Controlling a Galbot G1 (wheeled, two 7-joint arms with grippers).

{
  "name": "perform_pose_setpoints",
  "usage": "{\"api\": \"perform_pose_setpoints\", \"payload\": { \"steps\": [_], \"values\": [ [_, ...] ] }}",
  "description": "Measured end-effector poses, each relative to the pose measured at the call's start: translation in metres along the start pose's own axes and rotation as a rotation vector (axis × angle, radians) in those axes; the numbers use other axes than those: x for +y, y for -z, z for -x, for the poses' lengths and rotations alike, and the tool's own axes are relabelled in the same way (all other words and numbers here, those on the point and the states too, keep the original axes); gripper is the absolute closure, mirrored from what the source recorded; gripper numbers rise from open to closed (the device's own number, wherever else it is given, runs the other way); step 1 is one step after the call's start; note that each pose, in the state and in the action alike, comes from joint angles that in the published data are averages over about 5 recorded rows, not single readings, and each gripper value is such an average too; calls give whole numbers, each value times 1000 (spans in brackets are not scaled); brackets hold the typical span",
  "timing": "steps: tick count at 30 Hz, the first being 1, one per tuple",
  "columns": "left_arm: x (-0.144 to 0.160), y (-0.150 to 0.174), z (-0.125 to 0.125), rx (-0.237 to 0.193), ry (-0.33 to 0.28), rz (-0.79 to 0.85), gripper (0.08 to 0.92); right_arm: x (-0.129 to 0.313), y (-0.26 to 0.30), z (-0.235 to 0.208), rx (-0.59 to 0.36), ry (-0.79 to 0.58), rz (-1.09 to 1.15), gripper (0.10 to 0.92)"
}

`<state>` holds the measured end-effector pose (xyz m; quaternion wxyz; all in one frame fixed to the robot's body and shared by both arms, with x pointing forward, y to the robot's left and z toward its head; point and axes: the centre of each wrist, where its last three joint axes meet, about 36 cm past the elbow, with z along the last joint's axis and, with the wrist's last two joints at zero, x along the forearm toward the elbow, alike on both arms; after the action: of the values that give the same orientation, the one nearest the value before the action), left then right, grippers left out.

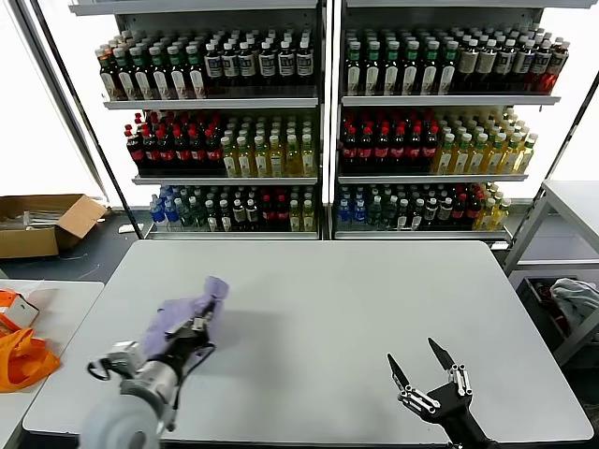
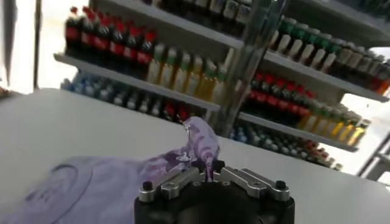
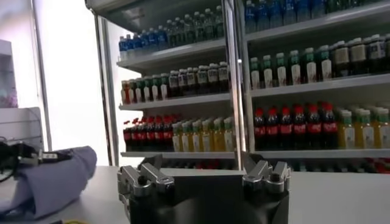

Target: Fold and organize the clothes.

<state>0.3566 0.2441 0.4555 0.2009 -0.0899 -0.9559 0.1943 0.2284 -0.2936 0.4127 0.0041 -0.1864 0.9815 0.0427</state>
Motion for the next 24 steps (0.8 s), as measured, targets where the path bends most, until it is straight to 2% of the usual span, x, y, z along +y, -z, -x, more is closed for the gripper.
{"api": "perform_pose_setpoints", "payload": {
  "steps": [5,11,18,24],
  "values": [
    [-30,-16,20,57,-90,-104,855,0,3,2,14,-5,4,200],
    [-51,-21,28,78,-203,-182,694,2,4,10,52,-21,47,200],
    [-56,-21,20,41,-358,-226,494,12,-2,35,133,-67,166,200],
    [-43,-16,8,-14,-407,-224,321,34,-14,77,242,-83,296,200]
  ]
}}
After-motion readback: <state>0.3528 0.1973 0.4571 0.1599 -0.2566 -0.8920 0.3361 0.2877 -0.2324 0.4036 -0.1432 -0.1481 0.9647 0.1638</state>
